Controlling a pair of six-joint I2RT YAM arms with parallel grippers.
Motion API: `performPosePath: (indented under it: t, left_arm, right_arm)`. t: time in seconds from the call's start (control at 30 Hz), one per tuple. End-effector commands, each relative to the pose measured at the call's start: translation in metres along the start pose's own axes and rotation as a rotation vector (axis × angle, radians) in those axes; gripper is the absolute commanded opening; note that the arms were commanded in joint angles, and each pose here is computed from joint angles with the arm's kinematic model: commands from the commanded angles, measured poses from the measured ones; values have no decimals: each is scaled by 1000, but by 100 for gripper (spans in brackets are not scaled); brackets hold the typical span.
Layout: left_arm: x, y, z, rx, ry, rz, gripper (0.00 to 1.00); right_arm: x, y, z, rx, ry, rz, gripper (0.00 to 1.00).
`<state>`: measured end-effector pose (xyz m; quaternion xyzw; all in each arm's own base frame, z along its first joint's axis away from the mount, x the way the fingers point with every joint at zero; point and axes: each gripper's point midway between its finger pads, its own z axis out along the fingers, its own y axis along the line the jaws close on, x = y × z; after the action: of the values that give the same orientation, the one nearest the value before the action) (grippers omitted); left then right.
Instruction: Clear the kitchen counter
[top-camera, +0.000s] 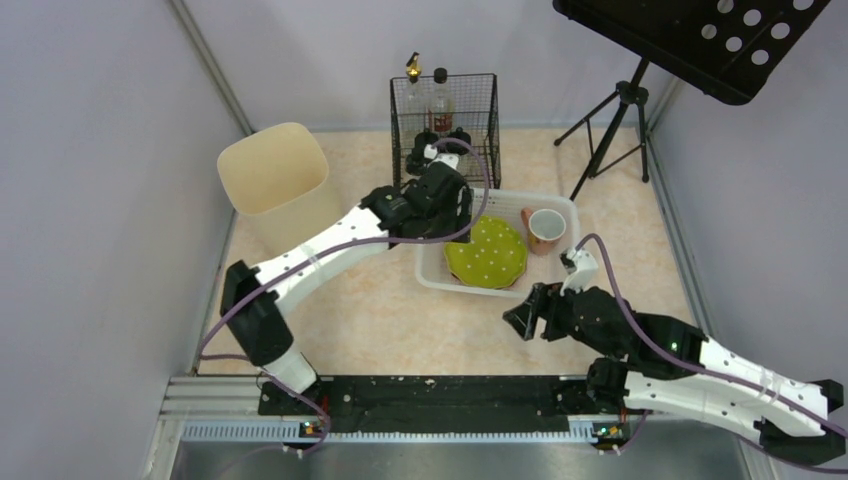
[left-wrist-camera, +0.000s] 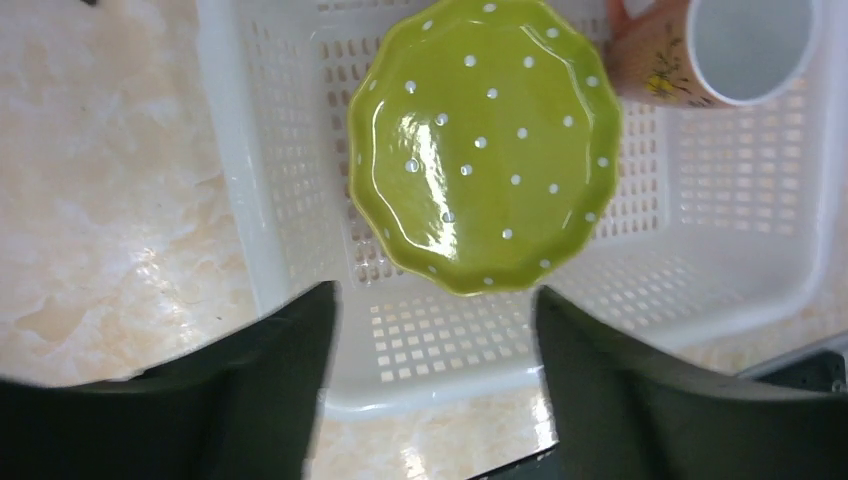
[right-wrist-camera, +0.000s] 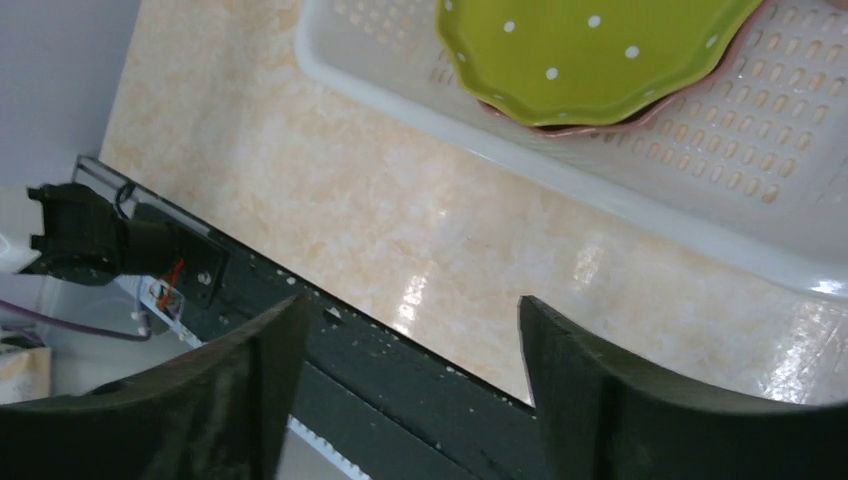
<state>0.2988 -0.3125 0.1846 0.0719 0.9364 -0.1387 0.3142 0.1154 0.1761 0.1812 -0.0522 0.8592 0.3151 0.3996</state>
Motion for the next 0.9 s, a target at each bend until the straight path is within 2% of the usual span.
performPosePath:
  t: [0.0, 0.03, 0.07, 0.37, 0.53, 0.7, 0.87]
  left_arm:
    - [-23, -8, -51, 121, -126, 23, 91]
    - [-24, -8, -58, 141, -144, 27, 98]
    - [-24, -7, -64, 159, -161, 35, 99]
    - [-30, 3, -123, 257, -293, 71, 99]
    - [-25, 4, -148, 336, -345, 104, 99]
    - [-21, 13, -169, 371, -411, 120, 99]
    - [-22, 24, -192, 385, -488, 125, 99]
  right_arm:
    - [-44, 28, -7, -41, -109, -43, 91]
    - [-50, 30, -6, -32, -123, -55, 98]
    - [-56, 32, -6, -26, -139, -66, 99]
    - [-95, 49, -2, 25, -221, -148, 99]
    - [-121, 46, -6, 85, -310, -212, 99]
    - [-136, 55, -9, 97, -334, -275, 99]
    - [-160, 58, -18, 124, -414, -300, 99]
